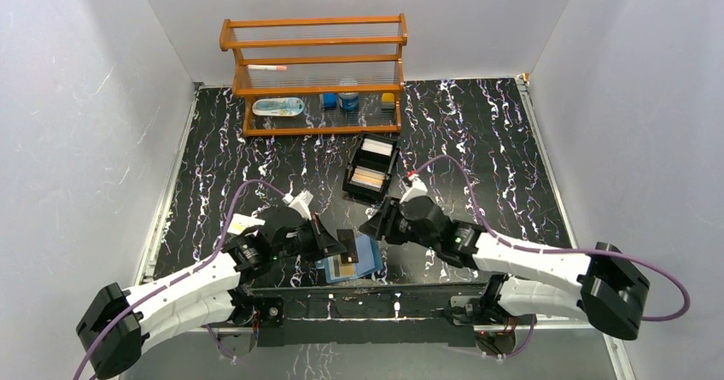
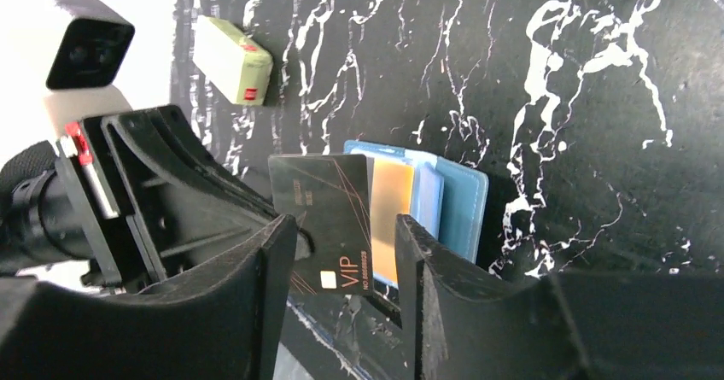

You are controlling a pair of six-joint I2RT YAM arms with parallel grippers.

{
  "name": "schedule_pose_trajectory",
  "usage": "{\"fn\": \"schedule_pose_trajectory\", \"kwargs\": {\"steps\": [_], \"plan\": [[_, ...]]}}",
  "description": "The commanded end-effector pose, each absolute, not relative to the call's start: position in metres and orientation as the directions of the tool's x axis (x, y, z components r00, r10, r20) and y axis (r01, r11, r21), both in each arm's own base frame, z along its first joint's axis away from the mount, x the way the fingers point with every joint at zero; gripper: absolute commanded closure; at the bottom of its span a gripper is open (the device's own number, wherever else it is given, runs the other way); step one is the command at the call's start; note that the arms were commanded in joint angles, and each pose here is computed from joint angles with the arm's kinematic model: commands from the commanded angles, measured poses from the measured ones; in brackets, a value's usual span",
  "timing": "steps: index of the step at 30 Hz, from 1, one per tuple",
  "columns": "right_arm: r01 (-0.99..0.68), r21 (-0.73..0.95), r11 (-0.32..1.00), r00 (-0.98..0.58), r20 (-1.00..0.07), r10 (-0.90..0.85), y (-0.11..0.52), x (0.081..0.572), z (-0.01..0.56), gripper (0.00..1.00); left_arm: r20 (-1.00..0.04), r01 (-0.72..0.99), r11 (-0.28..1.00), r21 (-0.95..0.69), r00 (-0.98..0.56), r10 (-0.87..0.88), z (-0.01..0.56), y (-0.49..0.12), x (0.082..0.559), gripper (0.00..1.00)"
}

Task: Put the credit cards into the card holder
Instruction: Insert the credit card into the card holder.

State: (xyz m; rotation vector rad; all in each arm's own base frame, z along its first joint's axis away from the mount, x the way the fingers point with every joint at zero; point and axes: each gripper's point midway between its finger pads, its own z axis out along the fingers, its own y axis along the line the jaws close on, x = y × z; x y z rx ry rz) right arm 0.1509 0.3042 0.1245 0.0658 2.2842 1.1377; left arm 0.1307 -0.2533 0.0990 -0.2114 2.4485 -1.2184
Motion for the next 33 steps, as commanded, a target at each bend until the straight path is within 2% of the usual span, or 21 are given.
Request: {"fn": "schedule_pose_trajectory", "kwargs": {"steps": [1, 10, 15, 20, 33], "plan": [[-0.231, 0.545, 0.806, -0.836, -0.535, 0.123, 0.293, 0.156, 0.095, 0.45, -0.296, 0.031, 0.668, -0.743, -0.911, -0.286, 0.088, -0.246, 0.132, 1.00], [-0.228, 0.392, 0.891, -0.856, -0.516, 0.008, 0.285, 0.154, 0.055, 0.52, -0.282, 0.018, 0.702, -0.712, -0.923, -0.263, 0.070, -0.242, 0.129, 1.00], [-0.218, 0.382, 0.898, -0.869, -0.494, -0.001, 0.280, 0.148, 0.039, 0.59, -0.287, 0.050, 0.671, -0.740, -0.925, -0.247, 0.069, -0.250, 0.128, 1.00], [-0.207, 0.393, 0.896, -0.874, -0.487, 0.012, 0.276, 0.145, 0.032, 0.63, -0.290, 0.063, 0.702, -0.710, -0.934, -0.210, 0.058, -0.250, 0.128, 1.00], [-0.192, 0.421, 0.887, -0.879, -0.476, 0.036, 0.273, 0.139, 0.024, 0.66, -0.270, 0.039, 0.681, -0.732, -0.933, -0.237, 0.044, -0.253, 0.128, 1.00]]}}
